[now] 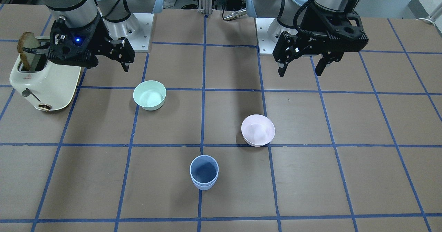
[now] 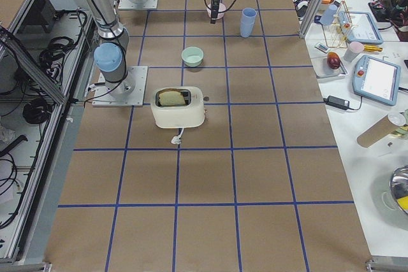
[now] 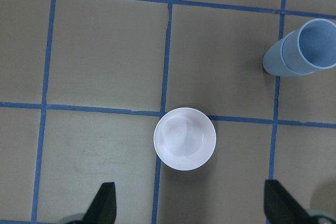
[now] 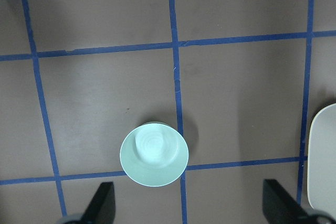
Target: Stack blue cups with both arms
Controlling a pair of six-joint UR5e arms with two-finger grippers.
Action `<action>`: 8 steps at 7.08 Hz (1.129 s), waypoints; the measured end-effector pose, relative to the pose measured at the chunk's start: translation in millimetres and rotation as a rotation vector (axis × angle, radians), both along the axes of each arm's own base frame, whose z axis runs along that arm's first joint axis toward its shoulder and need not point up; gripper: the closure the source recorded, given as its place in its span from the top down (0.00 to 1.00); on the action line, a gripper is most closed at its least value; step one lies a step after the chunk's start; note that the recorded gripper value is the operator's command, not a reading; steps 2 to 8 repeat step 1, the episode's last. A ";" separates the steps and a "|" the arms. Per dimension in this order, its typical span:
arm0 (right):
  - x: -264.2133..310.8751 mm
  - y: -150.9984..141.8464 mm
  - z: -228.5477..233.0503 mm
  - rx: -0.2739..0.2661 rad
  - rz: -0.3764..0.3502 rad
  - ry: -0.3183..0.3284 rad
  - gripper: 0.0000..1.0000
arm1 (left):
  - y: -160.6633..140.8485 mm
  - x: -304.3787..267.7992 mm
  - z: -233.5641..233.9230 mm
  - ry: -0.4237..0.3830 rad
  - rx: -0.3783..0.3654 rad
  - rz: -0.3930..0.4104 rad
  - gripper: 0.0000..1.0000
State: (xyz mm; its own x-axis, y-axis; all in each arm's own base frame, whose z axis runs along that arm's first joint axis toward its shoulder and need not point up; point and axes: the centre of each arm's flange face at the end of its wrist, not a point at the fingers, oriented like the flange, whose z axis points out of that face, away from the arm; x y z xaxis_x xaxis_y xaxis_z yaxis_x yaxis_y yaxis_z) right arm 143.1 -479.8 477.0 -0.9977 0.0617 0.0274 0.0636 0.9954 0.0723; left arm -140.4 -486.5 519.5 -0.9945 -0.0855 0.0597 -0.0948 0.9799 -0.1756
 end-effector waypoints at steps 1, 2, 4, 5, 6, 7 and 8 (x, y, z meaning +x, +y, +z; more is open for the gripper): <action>0.2 0.4 0.1 0.006 0.000 -0.002 1.00 | 0.2 -0.4 -0.7 0.000 0.001 -0.001 1.00; 0.2 0.4 0.1 0.006 0.000 -0.002 1.00 | 0.2 -0.4 -0.7 0.000 0.001 -0.001 1.00; 0.2 0.4 0.1 0.006 0.000 -0.002 1.00 | 0.2 -0.4 -0.7 0.000 0.001 -0.001 1.00; 0.2 0.4 0.1 0.006 0.000 -0.002 1.00 | 0.2 -0.4 -0.7 0.000 0.001 -0.001 1.00; 0.2 0.4 0.1 0.006 0.000 -0.002 1.00 | 0.2 -0.4 -0.7 0.000 0.001 -0.001 1.00; 0.2 0.4 0.1 0.006 0.000 -0.002 1.00 | 0.2 -0.4 -0.7 0.000 0.001 -0.001 1.00; 0.2 0.4 0.1 0.006 0.000 -0.002 1.00 | 0.2 -0.4 -0.7 0.000 0.001 -0.001 1.00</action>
